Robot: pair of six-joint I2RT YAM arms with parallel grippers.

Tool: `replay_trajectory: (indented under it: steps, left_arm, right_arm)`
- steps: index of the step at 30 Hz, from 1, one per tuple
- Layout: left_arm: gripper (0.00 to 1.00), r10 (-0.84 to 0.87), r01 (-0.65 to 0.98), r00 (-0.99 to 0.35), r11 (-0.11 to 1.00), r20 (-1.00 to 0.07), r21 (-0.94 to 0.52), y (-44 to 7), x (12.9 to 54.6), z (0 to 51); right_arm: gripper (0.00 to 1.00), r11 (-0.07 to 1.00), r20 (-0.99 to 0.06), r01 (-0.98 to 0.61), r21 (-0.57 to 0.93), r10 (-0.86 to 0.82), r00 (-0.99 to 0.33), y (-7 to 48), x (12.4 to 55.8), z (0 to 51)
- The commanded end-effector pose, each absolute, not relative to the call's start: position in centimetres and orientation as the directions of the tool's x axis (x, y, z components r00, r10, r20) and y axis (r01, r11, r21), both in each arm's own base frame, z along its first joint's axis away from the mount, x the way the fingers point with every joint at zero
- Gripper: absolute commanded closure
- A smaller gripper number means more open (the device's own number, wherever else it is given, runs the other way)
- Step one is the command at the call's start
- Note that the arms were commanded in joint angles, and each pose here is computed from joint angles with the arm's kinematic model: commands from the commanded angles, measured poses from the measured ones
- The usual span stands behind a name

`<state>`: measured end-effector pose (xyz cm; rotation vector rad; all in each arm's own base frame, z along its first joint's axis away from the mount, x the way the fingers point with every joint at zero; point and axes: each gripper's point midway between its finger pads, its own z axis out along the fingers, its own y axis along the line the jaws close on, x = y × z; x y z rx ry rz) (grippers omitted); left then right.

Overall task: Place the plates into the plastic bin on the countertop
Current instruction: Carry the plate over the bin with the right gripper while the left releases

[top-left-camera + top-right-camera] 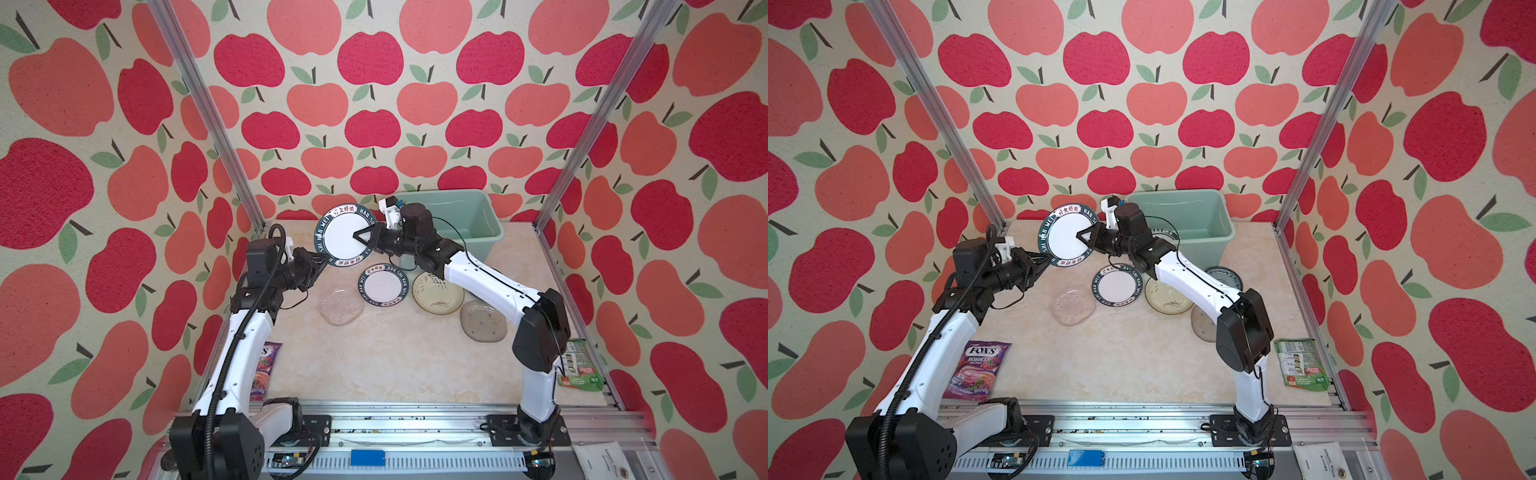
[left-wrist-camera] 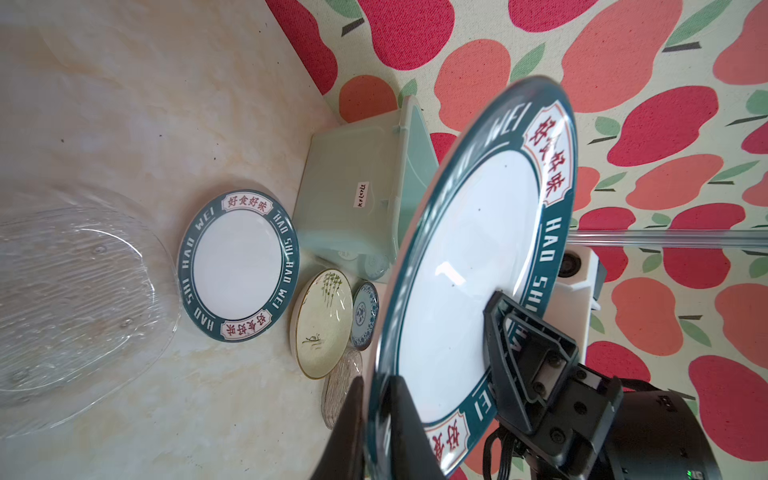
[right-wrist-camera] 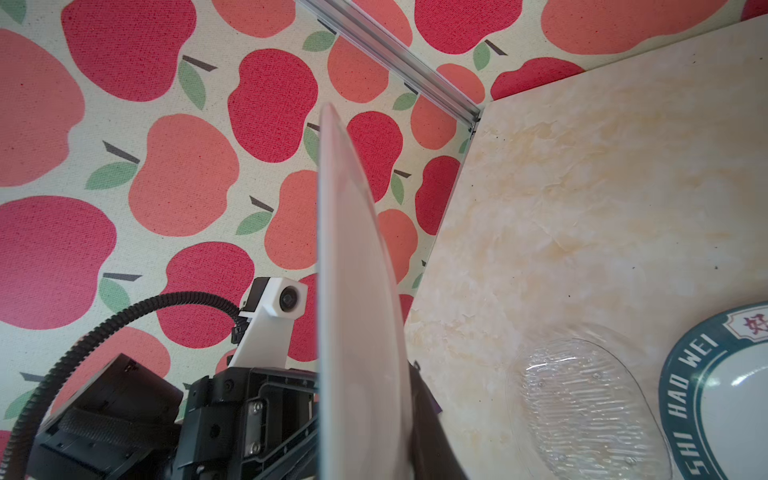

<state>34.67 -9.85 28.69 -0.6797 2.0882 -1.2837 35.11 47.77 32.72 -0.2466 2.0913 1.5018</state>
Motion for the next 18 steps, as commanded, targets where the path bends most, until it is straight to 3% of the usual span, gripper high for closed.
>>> replay_trajectory:
  steps: [1, 6, 11, 18]
  left_arm:
    - [0.72, -0.620, -0.025, -0.718, 0.478, -0.317, -0.878, -10.7, 32.9, 31.2]
    - [0.45, -0.587, 0.091, -0.631, 0.593, -0.507, -0.800, -9.5, 30.9, 36.1]
    - [0.40, -0.536, 0.145, -0.579, 0.674, -0.615, -0.724, -8.7, 29.6, 39.5]
    - [0.39, -0.528, 0.172, -0.545, 0.689, -0.651, -0.704, -8.6, 29.3, 42.3]
  right_arm:
    - [1.00, 0.413, -0.597, -0.498, 0.762, 0.151, -0.788, 46.7, 34.6, 33.7]
    - [1.00, 0.458, -0.627, -0.533, 0.712, 0.073, -0.775, 44.8, 33.9, 34.3]
    - [1.00, 0.481, -0.637, -0.542, 0.689, 0.047, -0.769, 42.1, 33.8, 34.9]
    - [1.00, 0.533, -0.643, -0.521, 0.667, 0.059, -0.764, 36.1, 35.8, 36.4]
